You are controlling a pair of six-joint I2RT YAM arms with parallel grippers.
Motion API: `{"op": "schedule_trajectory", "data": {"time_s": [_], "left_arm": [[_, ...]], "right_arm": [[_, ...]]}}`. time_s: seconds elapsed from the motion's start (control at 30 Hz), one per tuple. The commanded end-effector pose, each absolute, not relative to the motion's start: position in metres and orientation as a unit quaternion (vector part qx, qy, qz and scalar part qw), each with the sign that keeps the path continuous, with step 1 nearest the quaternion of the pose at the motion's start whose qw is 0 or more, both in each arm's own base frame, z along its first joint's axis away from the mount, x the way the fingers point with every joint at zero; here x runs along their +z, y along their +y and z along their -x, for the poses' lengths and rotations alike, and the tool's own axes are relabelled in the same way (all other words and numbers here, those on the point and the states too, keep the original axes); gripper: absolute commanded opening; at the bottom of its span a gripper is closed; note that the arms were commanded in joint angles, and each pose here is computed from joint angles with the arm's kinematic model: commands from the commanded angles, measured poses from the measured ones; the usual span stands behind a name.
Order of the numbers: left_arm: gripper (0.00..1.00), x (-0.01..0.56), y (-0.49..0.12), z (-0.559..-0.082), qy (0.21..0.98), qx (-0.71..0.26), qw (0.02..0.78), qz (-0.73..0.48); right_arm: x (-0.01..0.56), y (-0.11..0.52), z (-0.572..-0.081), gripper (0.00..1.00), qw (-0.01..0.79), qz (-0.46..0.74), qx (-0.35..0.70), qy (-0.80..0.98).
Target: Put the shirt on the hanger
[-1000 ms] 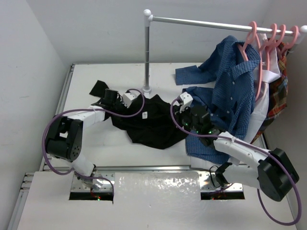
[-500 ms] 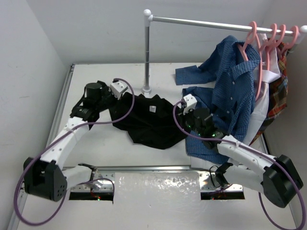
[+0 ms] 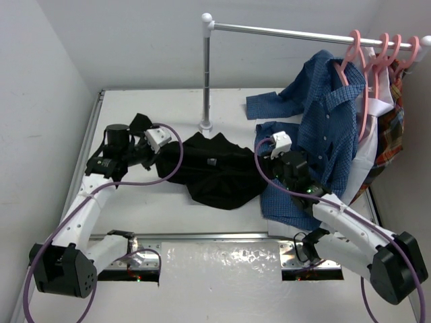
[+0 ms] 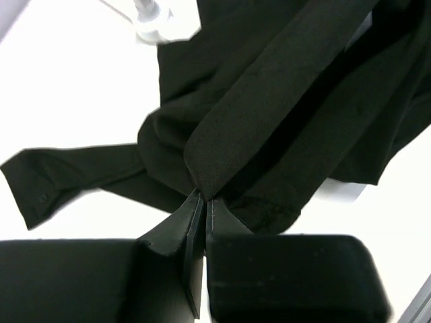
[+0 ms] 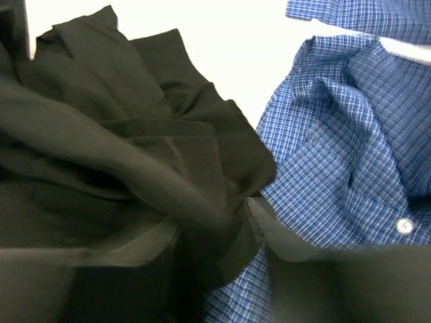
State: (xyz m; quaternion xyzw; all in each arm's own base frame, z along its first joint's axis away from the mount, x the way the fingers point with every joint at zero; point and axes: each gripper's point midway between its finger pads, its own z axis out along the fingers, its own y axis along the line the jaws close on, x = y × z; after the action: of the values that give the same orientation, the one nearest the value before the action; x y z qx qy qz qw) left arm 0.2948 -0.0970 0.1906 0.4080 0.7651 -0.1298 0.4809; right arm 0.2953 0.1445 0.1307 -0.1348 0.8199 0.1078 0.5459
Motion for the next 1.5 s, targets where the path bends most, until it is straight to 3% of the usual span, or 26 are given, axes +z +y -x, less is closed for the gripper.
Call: {"op": "schedule_trajectory", "data": {"time_s": [0.0,0.13,0.37,0.53,0.6,0.87,0.93,1.0,1.1,1.17,1.23,1.33,1.47], "left_arm": [[0.00,0.184,-0.091,-0.295,0.758,-0.122,0.482,-0.421],[0.00,0.181,-0.099,-0.300,0.758,-0.144,0.484,-0.412],[0.00,0.183,-0.105,-0.305,0.767,-0.166,0.487,-0.384],[0.00,0.183,-0.108,-0.304,0.768,-0.176,0.487,-0.376],[0.00,0.183,-0.108,-0.302,0.766,-0.178,0.487,-0.381],[0.00,0.173,-0.109,-0.301,0.766,-0.180,0.481,-0.387],[0.00,0.173,-0.109,-0.301,0.766,-0.181,0.481,-0.386],[0.00,0.175,-0.109,-0.302,0.766,-0.180,0.483,-0.384],[0.00,0.177,-0.109,-0.302,0.766,-0.180,0.484,-0.383],[0.00,0.177,-0.109,-0.301,0.767,-0.182,0.483,-0.382],[0.00,0.176,-0.109,-0.302,0.767,-0.181,0.483,-0.382],[0.00,0.175,-0.109,-0.301,0.769,-0.181,0.481,-0.381],[0.00,0.173,-0.108,-0.301,0.770,-0.181,0.480,-0.379]], "right_arm": [[0.146,0.145,-0.301,0.68,0.551,0.163,0.100,0.812],[0.165,0.181,-0.296,0.89,0.547,0.255,0.144,0.784],[0.211,0.268,-0.258,0.92,0.591,0.453,0.192,0.639],[0.187,0.311,-0.272,0.85,0.559,0.493,0.214,0.631],[0.164,0.322,-0.282,0.86,0.536,0.512,0.208,0.638],[0.179,0.349,-0.315,0.89,0.550,0.520,0.228,0.612],[0.163,0.349,-0.324,0.82,0.532,0.516,0.233,0.629],[0.153,0.344,-0.333,0.64,0.515,0.509,0.242,0.646],[0.131,0.341,-0.329,0.47,0.491,0.513,0.256,0.656],[0.134,0.342,-0.327,0.44,0.499,0.511,0.263,0.648],[0.135,0.341,-0.324,0.46,0.502,0.511,0.267,0.645],[0.141,0.344,-0.325,0.62,0.508,0.518,0.266,0.635],[0.134,0.356,-0.331,0.65,0.486,0.532,0.278,0.635]]}}
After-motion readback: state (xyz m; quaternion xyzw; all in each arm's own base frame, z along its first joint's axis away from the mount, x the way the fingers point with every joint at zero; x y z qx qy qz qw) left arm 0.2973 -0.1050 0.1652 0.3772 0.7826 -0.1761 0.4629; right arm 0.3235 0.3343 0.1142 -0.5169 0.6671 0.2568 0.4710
